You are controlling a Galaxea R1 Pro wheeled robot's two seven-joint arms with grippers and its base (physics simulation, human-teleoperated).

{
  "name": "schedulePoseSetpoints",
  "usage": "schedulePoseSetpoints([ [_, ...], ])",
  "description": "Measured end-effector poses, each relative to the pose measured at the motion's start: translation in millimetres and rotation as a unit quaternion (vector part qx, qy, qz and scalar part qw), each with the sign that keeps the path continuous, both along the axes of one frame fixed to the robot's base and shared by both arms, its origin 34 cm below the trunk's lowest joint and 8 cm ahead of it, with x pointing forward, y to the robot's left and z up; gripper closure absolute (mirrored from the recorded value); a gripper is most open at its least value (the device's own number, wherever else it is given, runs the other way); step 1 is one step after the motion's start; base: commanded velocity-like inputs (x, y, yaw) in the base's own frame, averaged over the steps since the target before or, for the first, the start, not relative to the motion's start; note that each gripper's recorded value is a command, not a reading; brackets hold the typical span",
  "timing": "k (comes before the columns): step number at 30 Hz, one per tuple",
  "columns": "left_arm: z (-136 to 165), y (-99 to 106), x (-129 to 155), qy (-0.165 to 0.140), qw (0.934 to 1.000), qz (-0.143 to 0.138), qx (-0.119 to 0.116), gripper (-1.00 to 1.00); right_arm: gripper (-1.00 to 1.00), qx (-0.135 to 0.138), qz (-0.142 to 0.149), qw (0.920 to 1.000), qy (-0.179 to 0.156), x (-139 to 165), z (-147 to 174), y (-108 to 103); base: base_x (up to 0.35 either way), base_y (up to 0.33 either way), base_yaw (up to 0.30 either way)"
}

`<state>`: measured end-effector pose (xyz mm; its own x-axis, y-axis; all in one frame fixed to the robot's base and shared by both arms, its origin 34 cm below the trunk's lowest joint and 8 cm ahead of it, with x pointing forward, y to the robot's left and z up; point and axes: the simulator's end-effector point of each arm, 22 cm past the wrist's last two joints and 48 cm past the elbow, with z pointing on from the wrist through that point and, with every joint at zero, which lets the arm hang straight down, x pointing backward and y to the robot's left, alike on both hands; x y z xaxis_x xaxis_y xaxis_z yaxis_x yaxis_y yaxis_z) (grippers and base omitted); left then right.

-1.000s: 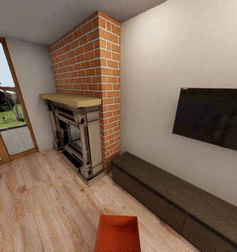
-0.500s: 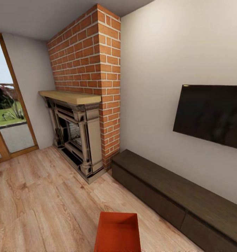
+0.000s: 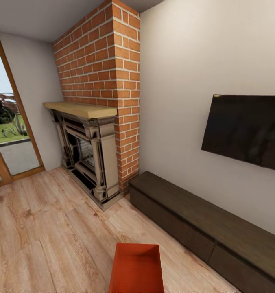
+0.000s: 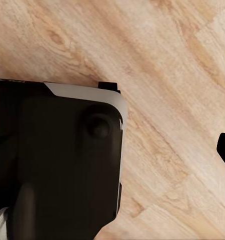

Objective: Move the two storage containers from the living room to the garage. In the garage, place one container on the floor and stack the other container on top of it (either order is fine).

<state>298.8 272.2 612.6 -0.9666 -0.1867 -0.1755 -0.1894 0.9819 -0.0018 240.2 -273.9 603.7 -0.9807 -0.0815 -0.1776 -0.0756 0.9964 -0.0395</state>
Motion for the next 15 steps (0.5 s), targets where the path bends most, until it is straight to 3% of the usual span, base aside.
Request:
schedulePoseSetpoints([
  [15,-4.7,-3.9,-12.1,0.017,0.9998,0.004,-0.005,-1.0,-1.0,0.0,0.0,0.9999,0.013,-9.8,-2.9,0.8,0.0,0.0,0.0],
])
